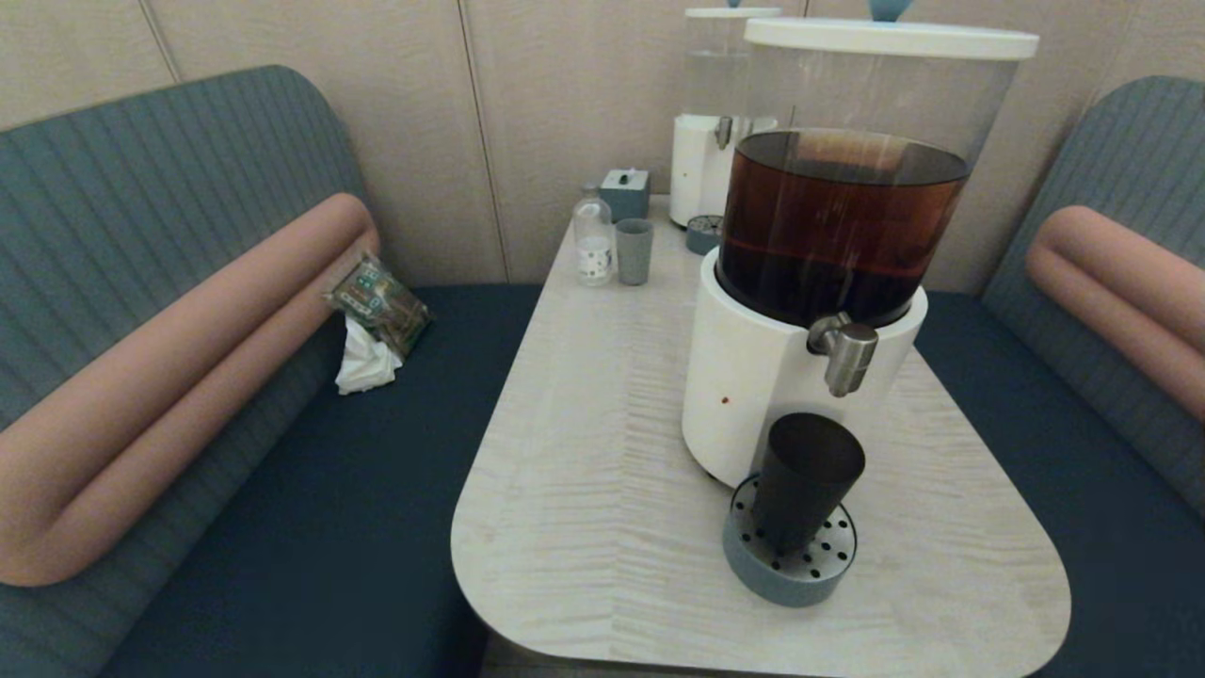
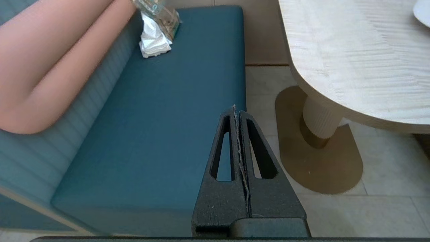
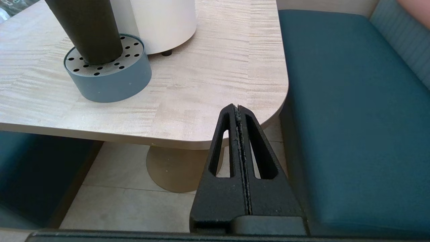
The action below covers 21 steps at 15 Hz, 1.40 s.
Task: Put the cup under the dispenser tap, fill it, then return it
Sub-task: Turn on the faucet
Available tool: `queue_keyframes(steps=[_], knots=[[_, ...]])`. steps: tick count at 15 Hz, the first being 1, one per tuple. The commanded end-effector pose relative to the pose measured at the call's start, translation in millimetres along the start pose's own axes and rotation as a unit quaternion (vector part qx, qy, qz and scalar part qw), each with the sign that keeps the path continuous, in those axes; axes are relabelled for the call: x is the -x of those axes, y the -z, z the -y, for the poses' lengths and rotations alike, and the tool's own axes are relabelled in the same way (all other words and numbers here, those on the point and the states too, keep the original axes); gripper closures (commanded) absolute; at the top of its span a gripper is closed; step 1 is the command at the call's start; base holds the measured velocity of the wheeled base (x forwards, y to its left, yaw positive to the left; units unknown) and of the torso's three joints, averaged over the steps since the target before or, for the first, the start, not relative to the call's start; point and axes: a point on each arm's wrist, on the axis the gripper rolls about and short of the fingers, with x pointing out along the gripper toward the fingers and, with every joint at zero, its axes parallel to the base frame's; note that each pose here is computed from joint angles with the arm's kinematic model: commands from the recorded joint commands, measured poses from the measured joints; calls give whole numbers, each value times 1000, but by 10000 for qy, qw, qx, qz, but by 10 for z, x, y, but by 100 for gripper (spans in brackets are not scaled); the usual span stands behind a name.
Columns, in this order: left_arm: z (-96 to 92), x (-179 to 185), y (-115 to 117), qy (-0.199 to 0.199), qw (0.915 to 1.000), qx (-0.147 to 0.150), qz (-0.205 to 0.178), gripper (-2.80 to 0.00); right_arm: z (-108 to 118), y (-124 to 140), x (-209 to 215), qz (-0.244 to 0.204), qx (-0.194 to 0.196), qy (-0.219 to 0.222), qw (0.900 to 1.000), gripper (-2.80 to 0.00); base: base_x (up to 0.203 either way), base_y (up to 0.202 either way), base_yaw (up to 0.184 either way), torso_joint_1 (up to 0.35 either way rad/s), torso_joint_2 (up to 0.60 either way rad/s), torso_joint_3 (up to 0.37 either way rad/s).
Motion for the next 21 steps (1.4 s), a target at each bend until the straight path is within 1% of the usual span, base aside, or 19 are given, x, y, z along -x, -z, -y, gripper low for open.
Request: queue_keyframes(steps=[1,3,4,5,8,10,17,19,21], knots=[[0,-5,-4,-3,10000,-24,34,0,0,0,-1,-7,1,-2,10000,0,0,0,0,0,0,0],[-2,-6,-1,-41,10000,58,32,0,0,0,-1,-4,-5,-2,10000,0,0,0,0,0,0,0],[-2,-6,-1,-41,10000,61,32,0,0,0,-1,-7,1,-2,10000,0,0,0,0,0,0,0],[-1,-6,0,-26,10000,2,26,0,0,0,-1,-7,1,-2,10000,0,0,0,0,0,0,0],[-2,-6,-5,-48,9999,144,44,0,0,0,-1,-7,1,-2,10000,0,0,0,0,0,0,0],[-2,-6,-3,-48,9999,153,40,0,0,-2,0,-6,55,5,10000,0,0,0,0,0,0,0],[-2,-6,-3,-48,9999,161,40,0,0,-8,1,35,-7,11,10000,0,0,0,0,0,0,0],[-2,-5,-7,-48,9998,161,48,0,-5,-120,34,253,14,-3,9997,0,0,0,0,0,0,0],[-2,-6,-3,-48,9999,161,40,0,-19,-409,153,706,13,-53,9975,0,0,0,0,0,0,0]])
